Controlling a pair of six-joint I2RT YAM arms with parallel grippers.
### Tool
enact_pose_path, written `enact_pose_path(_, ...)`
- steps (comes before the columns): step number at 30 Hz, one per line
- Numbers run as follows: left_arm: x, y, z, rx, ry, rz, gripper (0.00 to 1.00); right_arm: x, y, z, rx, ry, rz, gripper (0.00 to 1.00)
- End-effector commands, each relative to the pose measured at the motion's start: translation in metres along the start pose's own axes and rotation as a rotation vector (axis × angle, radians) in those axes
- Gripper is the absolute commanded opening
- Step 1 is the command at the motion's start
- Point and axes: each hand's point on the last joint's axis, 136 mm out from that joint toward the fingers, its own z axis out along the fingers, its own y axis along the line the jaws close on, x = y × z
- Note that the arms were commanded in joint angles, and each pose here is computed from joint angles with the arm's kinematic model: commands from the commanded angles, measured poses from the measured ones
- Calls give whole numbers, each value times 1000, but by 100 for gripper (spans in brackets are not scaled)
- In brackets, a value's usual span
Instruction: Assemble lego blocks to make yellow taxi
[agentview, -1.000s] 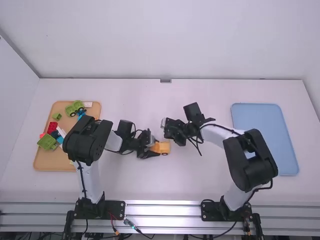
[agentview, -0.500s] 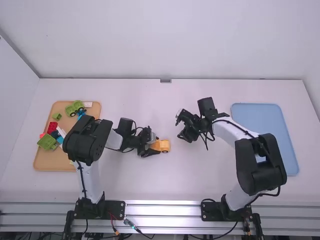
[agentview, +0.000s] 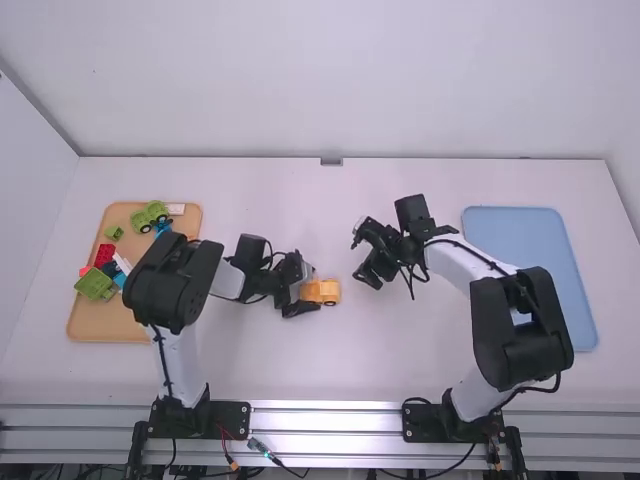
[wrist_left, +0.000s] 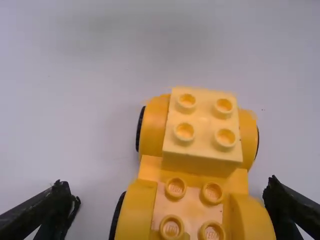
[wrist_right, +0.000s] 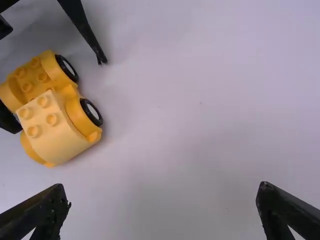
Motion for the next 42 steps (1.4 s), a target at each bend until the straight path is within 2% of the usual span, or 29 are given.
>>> enact_pose_path(1,12,0,-5,-46,75,-87,99,-13,-3,-9,18,-30,-13,99)
enact_pose_path(5,3,6,-16,-86,119,-83,99,-13,-4,-9,20,-31,-12,99)
enact_pose_path(10,-8,21,-43,-186,263,-107,99,-14,-2,-8,17,-28,-20,99)
enact_pose_path(15,-20,20,-67,-211,374,-153,99,-14,-3,-8,23,-28,-18,99)
enact_pose_path(18,-17,28,-88,-281,492,-165,99,-15,-4,-8,25,-31,-21,99)
enact_pose_path(23,-11,50,-108,-430,589,-216,99,-15,-4,-8,25,-31,-21,99)
enact_pose_path(25,-12,83,-131,-661,581,-375,99,-15,-4,-8,24,-31,-21,99)
enact_pose_path(31,-15,128,-193,-1087,467,-741,99,-15,-3,-8,24,-30,-22,99)
enact_pose_path(34,-11,138,-221,-1198,409,-888,99,-15,-3,-8,24,-31,-21,99)
enact_pose_path(38,-1,145,-245,-1247,377,-948,99,-15,-3,-8,24,-30,-20,99)
enact_pose_path(42,16,151,-279,-1371,247,-1139,99,-15,-3,-8,24,-30,-20,99)
